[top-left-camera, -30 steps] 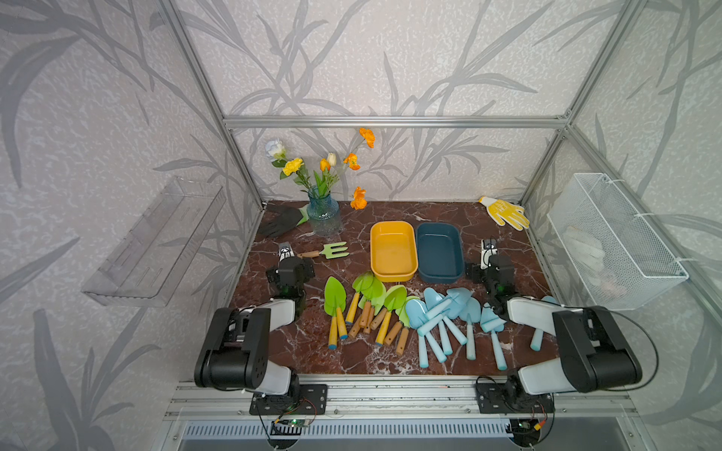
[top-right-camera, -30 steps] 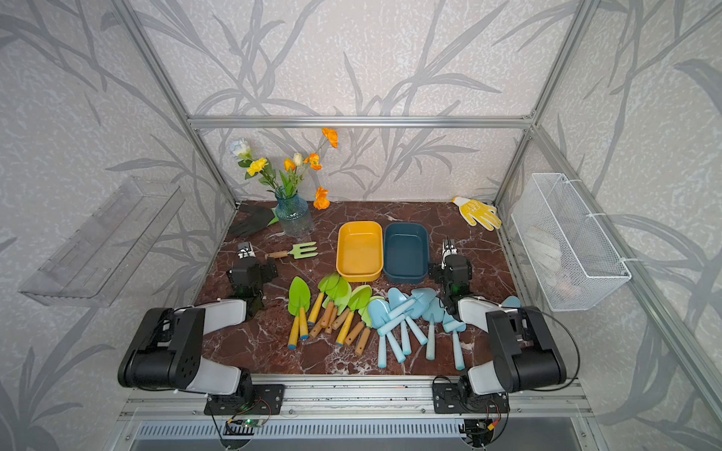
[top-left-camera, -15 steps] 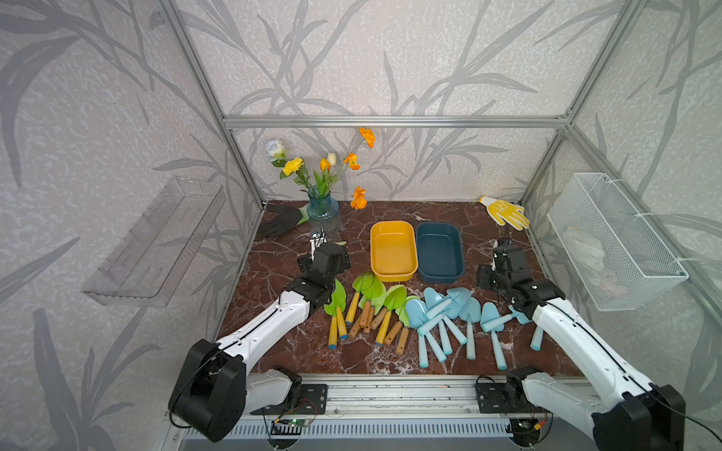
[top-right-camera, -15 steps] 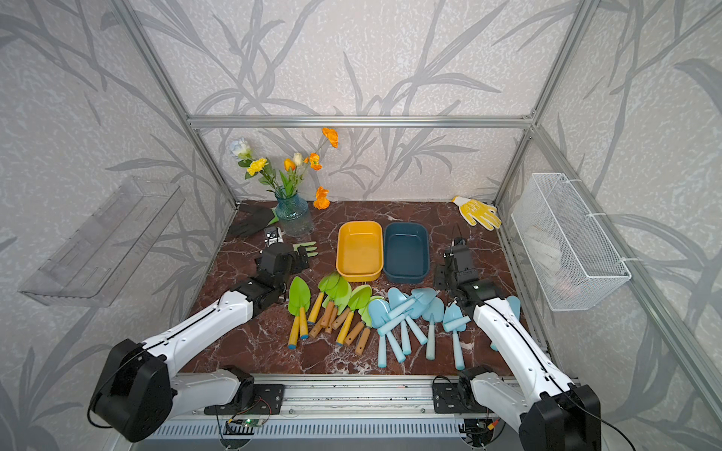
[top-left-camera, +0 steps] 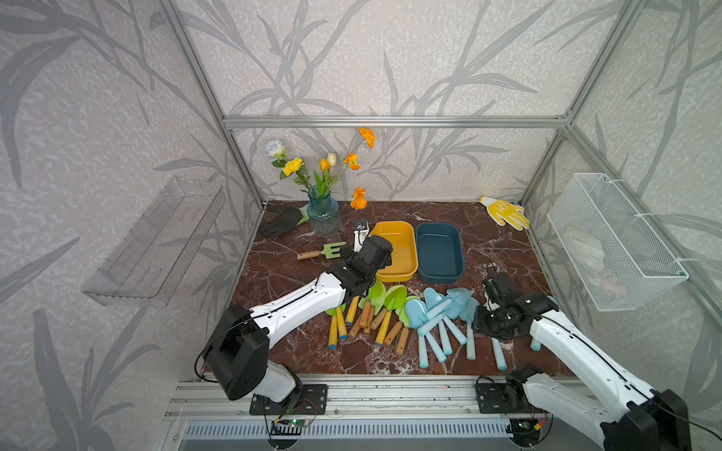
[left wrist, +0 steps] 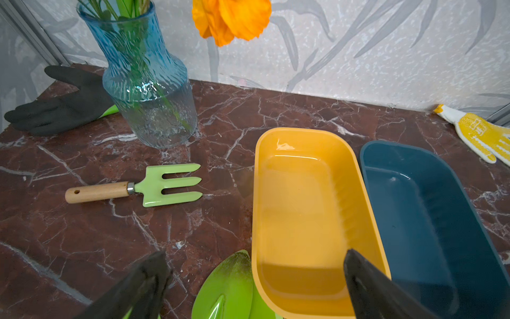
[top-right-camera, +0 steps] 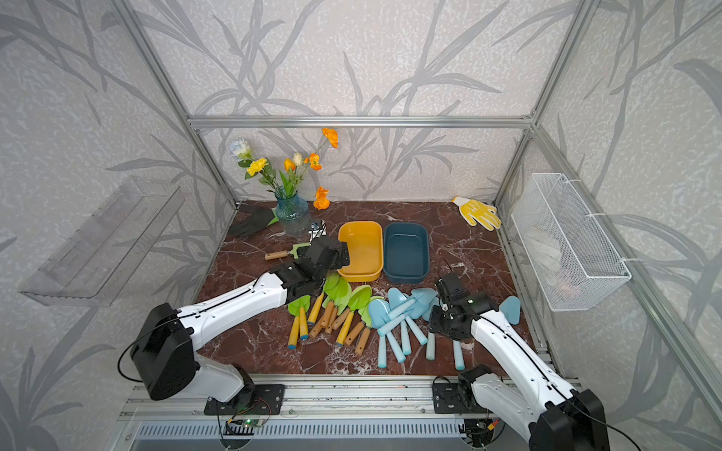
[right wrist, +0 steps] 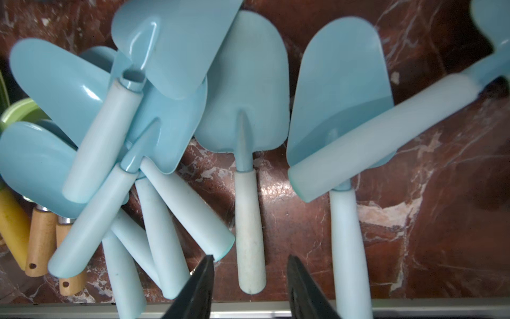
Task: Sort the small shovels by color and place them into the storage box
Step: Pick up the shovel from the center of the board.
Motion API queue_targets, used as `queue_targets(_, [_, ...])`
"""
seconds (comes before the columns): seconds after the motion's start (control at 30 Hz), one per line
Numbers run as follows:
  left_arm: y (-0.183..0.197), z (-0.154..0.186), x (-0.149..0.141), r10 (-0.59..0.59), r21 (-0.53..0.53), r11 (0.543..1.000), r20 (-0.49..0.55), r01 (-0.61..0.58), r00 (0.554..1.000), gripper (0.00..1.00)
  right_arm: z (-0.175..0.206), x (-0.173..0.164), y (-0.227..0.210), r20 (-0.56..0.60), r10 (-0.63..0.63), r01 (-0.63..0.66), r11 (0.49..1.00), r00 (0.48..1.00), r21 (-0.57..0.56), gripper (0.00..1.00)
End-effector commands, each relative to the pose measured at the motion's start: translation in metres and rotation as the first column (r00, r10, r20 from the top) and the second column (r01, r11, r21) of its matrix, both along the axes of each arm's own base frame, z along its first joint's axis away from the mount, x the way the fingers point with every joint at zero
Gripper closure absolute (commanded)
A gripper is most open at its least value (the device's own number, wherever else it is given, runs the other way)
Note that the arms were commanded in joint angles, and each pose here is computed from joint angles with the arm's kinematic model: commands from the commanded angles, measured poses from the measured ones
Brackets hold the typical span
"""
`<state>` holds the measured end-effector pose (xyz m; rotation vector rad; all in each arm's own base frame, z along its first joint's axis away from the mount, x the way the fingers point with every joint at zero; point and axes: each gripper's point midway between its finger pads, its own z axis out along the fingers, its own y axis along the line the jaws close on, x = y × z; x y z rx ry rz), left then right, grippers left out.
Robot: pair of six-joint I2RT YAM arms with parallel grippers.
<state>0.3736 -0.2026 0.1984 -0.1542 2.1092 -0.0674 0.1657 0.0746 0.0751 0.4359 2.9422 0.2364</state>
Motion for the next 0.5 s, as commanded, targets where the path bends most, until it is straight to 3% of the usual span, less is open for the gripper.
queue_targets(0.0, [-0.002,-0.008,-0.004,-0.003,0.021,1.0,-0.039,0.004,0.999,0.0,-0.008,-0.009,0.001,-0.048,-0.024,0.024,1.0,0.999,0.001,0.55])
queue_targets(0.47, [-0.001,-0.014,-0.012,0.008,-0.011,1.0,-0.066,-0.008,0.998,0.0,-0.045,0.008,0.01,-0.096,-0.056,0.054,0.998,0.994,-0.019,0.56])
